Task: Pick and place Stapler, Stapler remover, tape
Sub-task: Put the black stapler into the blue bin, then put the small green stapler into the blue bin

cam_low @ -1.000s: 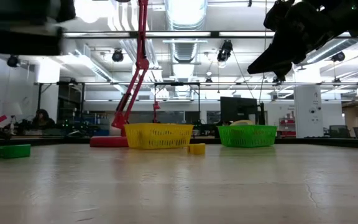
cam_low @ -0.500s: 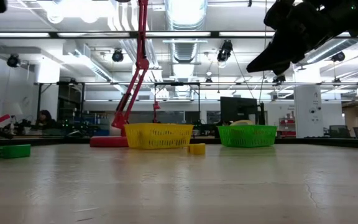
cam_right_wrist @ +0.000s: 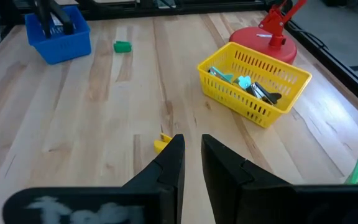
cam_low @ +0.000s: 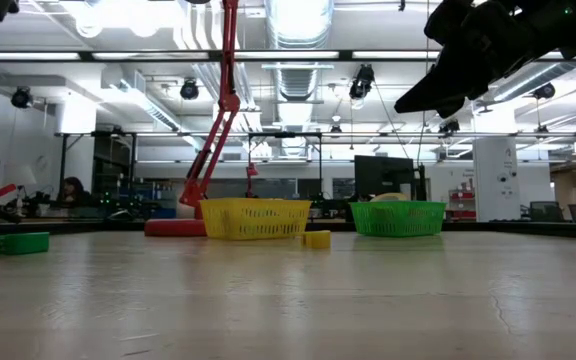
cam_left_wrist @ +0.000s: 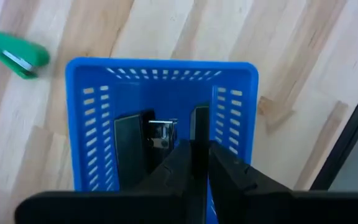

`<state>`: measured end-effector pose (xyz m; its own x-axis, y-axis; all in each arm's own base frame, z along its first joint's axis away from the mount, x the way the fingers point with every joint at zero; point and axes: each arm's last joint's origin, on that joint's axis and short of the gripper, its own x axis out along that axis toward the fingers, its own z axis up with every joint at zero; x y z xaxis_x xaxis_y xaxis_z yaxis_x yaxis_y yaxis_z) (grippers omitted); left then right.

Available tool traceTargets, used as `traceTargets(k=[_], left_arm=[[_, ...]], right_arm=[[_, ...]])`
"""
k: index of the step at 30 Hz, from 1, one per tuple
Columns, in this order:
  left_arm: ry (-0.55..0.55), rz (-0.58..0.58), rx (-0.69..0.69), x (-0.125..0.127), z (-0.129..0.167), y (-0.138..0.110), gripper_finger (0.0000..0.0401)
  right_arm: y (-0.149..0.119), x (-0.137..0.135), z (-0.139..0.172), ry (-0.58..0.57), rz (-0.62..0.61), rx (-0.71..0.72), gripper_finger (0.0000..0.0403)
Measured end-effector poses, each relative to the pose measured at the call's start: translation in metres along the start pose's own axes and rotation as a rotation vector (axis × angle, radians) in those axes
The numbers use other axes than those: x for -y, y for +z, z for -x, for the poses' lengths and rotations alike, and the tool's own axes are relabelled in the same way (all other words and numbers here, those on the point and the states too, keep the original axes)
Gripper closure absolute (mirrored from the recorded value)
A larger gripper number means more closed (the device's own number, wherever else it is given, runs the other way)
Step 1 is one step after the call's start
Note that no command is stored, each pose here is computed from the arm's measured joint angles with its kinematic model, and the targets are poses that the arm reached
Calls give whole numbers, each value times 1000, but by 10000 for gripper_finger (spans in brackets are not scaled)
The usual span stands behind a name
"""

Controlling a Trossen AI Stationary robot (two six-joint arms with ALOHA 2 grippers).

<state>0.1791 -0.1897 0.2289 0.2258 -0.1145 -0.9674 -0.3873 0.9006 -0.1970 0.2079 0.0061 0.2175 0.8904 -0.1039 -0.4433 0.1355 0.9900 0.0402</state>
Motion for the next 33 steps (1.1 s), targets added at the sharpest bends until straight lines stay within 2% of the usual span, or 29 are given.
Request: traceTargets(k=[5,11,18,23,28,33], left_arm=[[-29,39,8,0,-7,-1,355],[-32,220,22,-1,-8,1,334],[6,244,42,-4,-6,3,300],[109,252,145,-11,4,14,283],[216,373,286,-26,9,34,265],[302,509,294,-51,1,56,235]], right_arm=[[0,0,0,0,0,0,353],[0,0,0,0,-2,0,353],[0,0,0,0,-4,0,353],[0,0,0,0,-2,4,353],[1,0,0,0,-2,6,353],[1,0,0,0,-3,6,353]])
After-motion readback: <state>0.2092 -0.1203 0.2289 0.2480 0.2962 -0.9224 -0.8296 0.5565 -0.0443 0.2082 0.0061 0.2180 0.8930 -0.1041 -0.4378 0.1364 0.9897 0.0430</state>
